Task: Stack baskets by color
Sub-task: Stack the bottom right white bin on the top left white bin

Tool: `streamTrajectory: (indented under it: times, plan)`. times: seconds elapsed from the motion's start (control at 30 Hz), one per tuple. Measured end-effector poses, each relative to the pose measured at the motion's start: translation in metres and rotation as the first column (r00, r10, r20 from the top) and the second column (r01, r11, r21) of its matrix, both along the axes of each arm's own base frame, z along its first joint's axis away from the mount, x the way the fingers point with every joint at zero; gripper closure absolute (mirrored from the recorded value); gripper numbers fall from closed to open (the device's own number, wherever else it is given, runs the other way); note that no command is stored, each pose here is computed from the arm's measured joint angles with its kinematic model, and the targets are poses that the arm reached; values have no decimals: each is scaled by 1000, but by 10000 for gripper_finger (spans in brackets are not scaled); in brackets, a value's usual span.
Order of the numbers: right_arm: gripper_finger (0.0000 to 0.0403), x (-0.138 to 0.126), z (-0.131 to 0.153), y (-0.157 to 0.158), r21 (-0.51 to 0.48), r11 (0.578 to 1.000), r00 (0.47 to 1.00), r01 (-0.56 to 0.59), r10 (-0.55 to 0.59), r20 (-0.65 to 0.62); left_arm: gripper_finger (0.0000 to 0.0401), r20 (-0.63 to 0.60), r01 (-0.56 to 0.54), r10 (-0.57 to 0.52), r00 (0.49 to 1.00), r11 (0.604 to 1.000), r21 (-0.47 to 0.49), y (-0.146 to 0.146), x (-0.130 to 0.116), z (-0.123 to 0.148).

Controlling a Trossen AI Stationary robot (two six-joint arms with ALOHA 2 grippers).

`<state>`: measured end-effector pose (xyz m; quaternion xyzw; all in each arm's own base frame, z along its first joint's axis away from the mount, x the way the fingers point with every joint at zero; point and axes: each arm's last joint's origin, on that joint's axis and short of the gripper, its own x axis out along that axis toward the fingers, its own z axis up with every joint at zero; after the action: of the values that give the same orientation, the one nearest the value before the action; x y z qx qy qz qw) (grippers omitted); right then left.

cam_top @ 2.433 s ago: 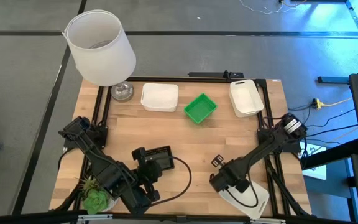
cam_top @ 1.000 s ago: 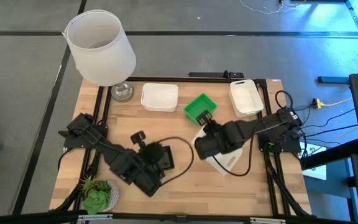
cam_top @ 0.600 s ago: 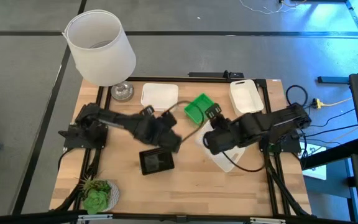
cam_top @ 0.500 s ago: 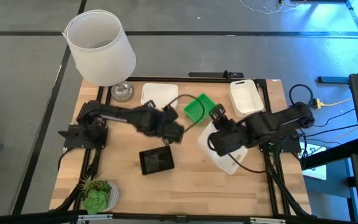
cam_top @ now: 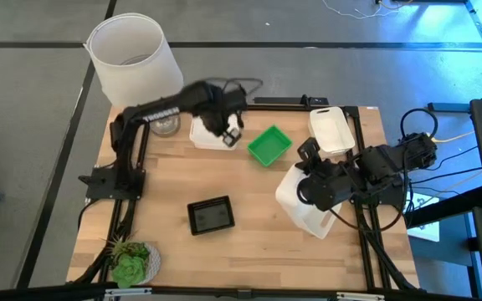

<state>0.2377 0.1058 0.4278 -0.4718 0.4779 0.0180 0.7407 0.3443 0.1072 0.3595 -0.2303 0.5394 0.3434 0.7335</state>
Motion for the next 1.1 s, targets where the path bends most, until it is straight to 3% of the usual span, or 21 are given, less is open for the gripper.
streamTrajectory:
  times: [0.13, 0.27, 0.57, 0.7, 1.1]
  plan:
    - [403, -1, 1, 0, 10, 1000, 1000, 10, -10, 9, 401, 145, -74, 82, 986, 996, -56, 33, 0, 2]
    - [403, -2, 1, -1, 11, 1000, 1000, 9, -10, 12, 401, 212, -152, 164, 963, 986, -72, 43, 6, -4]
    - [403, -5, 4, -3, 16, 1000, 1000, 10, -10, 22, 401, 208, -285, 277, 938, 959, 8, 33, 20, -44]
    - [403, -5, 4, -3, 16, 1000, 1000, 9, -10, 22, 401, 209, -337, 319, 925, 940, 59, 43, 21, -71]
    - [403, -5, 4, -3, 16, 1000, 1000, 10, -10, 23, 401, 159, -358, 348, 924, 933, 39, 57, 7, -141]
